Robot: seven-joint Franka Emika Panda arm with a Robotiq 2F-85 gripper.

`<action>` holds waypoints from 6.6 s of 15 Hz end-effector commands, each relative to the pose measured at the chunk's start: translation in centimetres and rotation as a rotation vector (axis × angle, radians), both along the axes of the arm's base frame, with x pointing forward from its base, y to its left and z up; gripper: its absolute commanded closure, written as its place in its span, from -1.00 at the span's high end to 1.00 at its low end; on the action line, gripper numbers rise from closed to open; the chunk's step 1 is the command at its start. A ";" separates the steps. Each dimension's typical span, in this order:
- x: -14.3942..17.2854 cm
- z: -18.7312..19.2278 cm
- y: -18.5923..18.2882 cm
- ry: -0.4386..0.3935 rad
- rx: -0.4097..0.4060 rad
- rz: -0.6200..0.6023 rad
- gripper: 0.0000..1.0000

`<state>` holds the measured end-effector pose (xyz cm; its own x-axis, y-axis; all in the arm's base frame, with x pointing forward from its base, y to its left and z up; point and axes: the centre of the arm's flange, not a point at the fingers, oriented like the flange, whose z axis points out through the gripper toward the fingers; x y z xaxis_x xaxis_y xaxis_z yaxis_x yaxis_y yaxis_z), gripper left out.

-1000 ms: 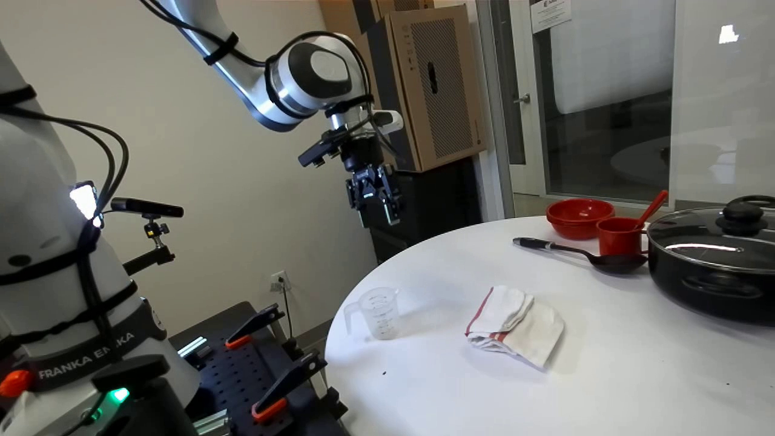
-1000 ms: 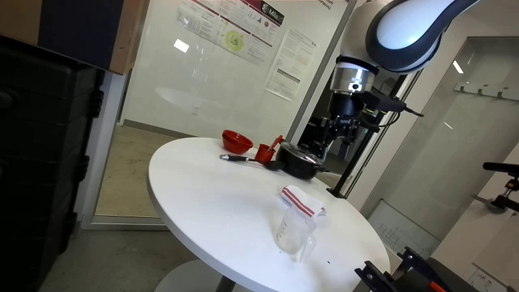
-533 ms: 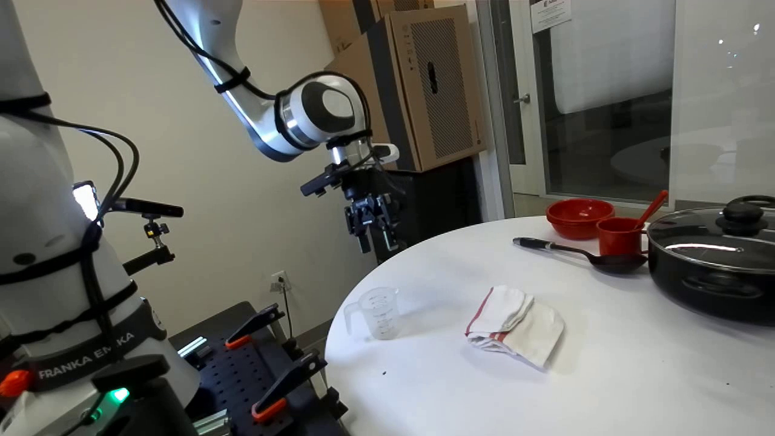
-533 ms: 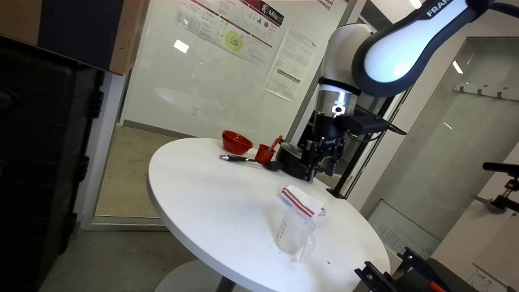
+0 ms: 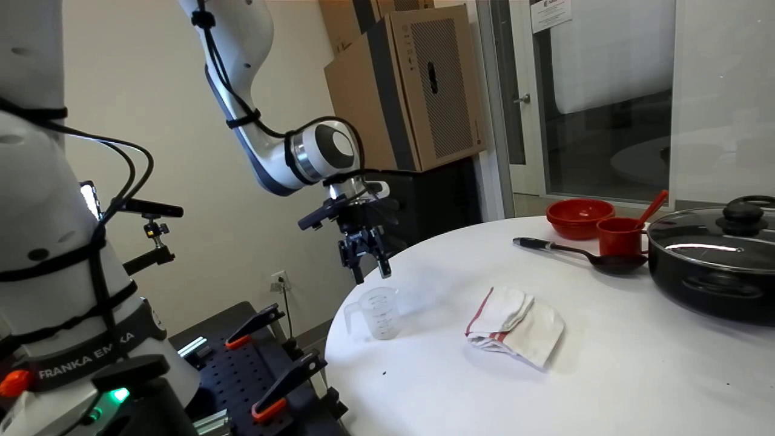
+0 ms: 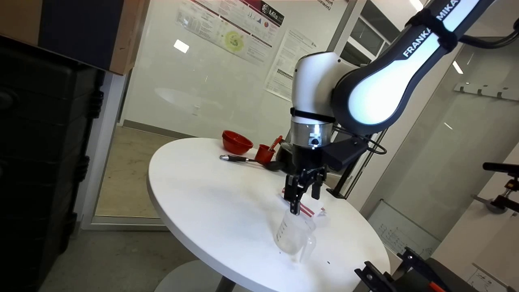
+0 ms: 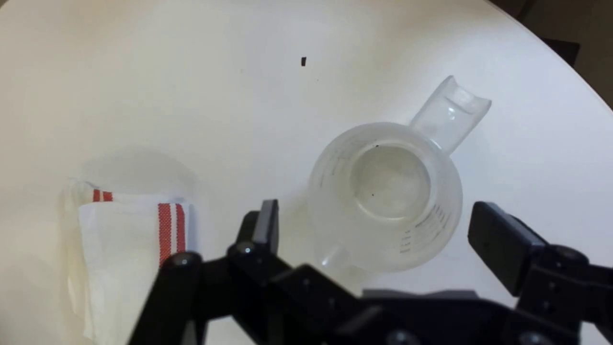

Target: Move the jar slightly to the left

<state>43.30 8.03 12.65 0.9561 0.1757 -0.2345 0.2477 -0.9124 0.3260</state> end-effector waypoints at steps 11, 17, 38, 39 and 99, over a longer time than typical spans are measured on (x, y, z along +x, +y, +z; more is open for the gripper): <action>1.9 -5.2 1.1 0.073 -0.060 0.027 1.00; 0.6 -4.9 0.1 0.091 -0.053 0.033 0.99; -0.5 1.3 2.3 0.226 0.078 0.256 1.00; -0.5 1.1 2.5 0.242 0.071 0.267 1.00; 8.1 22.8 -4.4 0.174 -0.142 -0.084 -0.98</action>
<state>48.20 4.39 30.03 0.8846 0.1084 -0.4536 0.3033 -0.8724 0.3832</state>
